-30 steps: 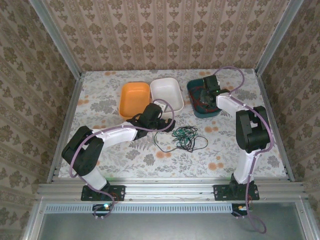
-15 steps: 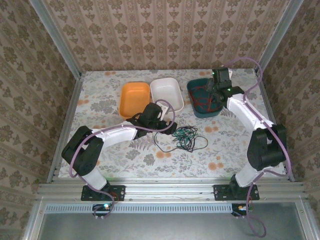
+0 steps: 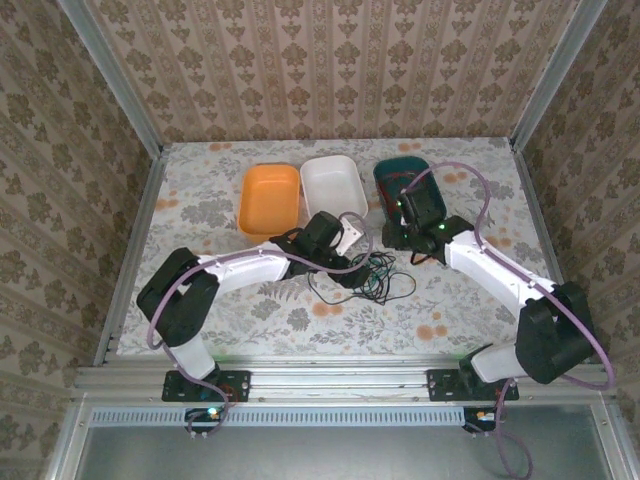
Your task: Untangle the cables
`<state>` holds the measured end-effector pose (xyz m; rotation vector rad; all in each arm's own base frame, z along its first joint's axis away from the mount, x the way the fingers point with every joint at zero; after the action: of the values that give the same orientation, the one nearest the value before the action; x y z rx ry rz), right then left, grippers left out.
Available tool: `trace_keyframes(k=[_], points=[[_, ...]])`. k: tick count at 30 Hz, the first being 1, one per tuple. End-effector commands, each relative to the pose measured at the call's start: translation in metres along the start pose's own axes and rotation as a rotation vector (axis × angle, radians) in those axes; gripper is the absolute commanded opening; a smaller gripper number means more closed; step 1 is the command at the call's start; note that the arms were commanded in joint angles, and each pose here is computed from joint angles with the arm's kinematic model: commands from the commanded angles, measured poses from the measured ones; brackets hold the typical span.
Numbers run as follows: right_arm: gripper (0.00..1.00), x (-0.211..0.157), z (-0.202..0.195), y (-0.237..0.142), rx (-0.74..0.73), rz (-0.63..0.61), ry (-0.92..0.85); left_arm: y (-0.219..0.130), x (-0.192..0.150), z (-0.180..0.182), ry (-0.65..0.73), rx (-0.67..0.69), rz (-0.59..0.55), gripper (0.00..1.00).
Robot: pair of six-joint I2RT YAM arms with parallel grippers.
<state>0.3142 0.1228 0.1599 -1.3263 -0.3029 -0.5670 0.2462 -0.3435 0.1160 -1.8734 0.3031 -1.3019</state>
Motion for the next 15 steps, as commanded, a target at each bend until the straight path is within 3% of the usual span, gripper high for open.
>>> trace_keyframes(k=[1,5,15], points=[[0.46,-0.014,-0.008,-0.002,-0.010,0.054,-0.016,0.003,0.011,-0.007,0.050,-0.024,-0.004,1.00],[0.46,-0.015,-0.019,0.000,-0.085,0.053,-0.013,0.008,0.016,-0.014,0.073,-0.029,0.001,1.00],[0.45,-0.017,-0.032,0.012,-0.090,0.091,0.062,0.000,0.029,-0.020,0.116,-0.031,-0.009,1.00]])
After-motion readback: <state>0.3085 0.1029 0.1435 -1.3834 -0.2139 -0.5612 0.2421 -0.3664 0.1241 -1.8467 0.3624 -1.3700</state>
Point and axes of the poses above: each hand's point on the last joint's axis, 136 mm out from that joint toward the fingers, its own y axis out along the fingers, its own z axis along the line the jaws close on, x = y × z, the point moved 4 cm from there along -y, back along the fingers, and after that the axes turned 7 degrees about y, right-handed, at the moved point
